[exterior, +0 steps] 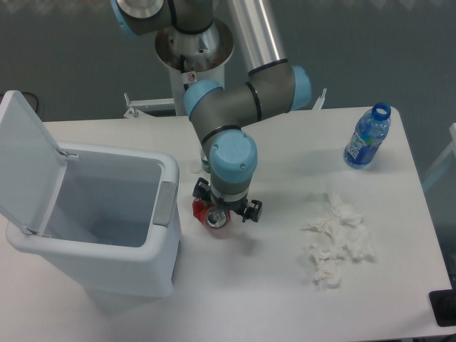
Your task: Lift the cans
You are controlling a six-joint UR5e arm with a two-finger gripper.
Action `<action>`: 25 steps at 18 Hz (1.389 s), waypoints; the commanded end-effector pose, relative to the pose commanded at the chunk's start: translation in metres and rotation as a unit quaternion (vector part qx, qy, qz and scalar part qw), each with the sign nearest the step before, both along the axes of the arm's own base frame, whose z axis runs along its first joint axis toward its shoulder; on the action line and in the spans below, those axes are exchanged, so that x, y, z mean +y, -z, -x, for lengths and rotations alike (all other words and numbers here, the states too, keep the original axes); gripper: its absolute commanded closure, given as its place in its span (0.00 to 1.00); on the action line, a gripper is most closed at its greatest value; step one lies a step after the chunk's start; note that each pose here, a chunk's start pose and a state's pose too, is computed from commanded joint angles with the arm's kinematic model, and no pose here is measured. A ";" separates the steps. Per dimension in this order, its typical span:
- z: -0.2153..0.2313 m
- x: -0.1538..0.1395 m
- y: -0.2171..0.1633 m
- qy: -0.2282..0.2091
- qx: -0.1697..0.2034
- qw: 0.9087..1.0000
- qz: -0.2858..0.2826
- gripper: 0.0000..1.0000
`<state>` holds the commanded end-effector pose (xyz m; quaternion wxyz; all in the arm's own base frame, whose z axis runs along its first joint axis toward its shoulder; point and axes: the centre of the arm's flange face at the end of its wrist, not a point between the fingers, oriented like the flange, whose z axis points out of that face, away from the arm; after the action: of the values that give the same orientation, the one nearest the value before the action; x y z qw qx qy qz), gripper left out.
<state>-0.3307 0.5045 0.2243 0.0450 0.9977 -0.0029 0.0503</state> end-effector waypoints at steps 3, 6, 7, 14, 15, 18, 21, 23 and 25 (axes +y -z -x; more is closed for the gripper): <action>-0.002 0.002 0.004 0.004 -0.005 1.000 0.002 0.01; -0.002 0.004 0.006 0.003 -0.009 1.000 -0.002 0.01; -0.002 0.005 0.007 0.002 -0.011 1.000 -0.005 0.01; 0.001 0.007 0.010 0.001 -0.011 1.000 -0.006 0.01; 0.001 0.007 0.010 0.001 -0.011 1.000 -0.005 0.01; 0.001 0.007 0.012 0.001 -0.012 1.000 -0.004 0.01; 0.002 0.008 0.014 -0.002 -0.013 1.000 -0.003 0.02; 0.002 0.008 0.015 -0.003 -0.014 1.000 -0.003 0.02; 0.002 0.008 0.016 -0.003 -0.014 1.000 -0.002 0.04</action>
<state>-0.3327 0.5122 0.2087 0.0428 0.9970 -0.0005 0.0641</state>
